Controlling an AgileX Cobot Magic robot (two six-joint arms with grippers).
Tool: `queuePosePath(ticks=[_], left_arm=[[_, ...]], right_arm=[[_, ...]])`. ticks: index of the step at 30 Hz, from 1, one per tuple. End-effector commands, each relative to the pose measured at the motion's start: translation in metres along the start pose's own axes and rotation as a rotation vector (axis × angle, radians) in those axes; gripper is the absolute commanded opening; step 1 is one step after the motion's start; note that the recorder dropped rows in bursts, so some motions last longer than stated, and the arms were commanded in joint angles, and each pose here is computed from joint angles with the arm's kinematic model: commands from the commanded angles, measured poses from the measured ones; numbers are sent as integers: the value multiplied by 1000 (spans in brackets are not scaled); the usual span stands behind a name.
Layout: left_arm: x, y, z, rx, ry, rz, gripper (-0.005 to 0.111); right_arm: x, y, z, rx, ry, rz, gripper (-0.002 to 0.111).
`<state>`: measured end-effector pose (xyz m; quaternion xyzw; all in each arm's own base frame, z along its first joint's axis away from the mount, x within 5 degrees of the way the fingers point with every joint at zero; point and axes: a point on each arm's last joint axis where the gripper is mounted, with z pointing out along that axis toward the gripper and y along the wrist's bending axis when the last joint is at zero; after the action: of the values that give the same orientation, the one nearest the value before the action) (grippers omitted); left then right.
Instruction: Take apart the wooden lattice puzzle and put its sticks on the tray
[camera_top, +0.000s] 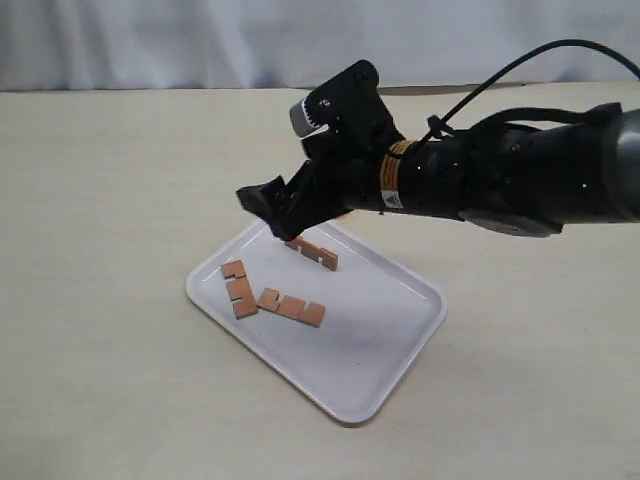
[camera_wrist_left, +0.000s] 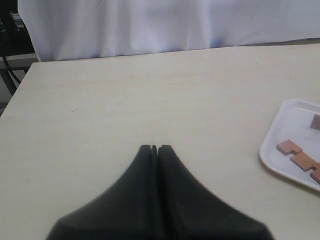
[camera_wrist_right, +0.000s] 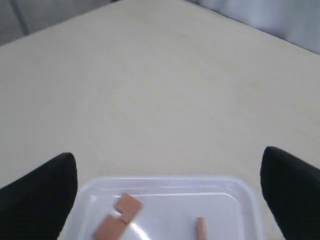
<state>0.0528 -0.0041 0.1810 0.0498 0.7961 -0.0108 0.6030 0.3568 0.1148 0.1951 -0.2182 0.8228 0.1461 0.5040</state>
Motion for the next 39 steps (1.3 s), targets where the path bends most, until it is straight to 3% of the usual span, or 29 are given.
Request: queuePosePath(ticks=[1,5,11,23,30,39], left_arm=[[0,0,0,7,-11,2,0],[0,0,0,7,-11,2,0],[0,0,0,7,-11,2,0],[0,0,0,7,-11,2,0],[0,0,0,7,-11,2,0],[0,0,0,7,-11,2,0]], right_arm=[[11,-38,11,197,48,85,92],[31,-63,32,250,91,141,92],[70,-78,64,260,157,198,93],[64,-86,70,289,220,190,93],[42,-86,54,311,217,176,93],[71,-93,69,308,237,208,93]])
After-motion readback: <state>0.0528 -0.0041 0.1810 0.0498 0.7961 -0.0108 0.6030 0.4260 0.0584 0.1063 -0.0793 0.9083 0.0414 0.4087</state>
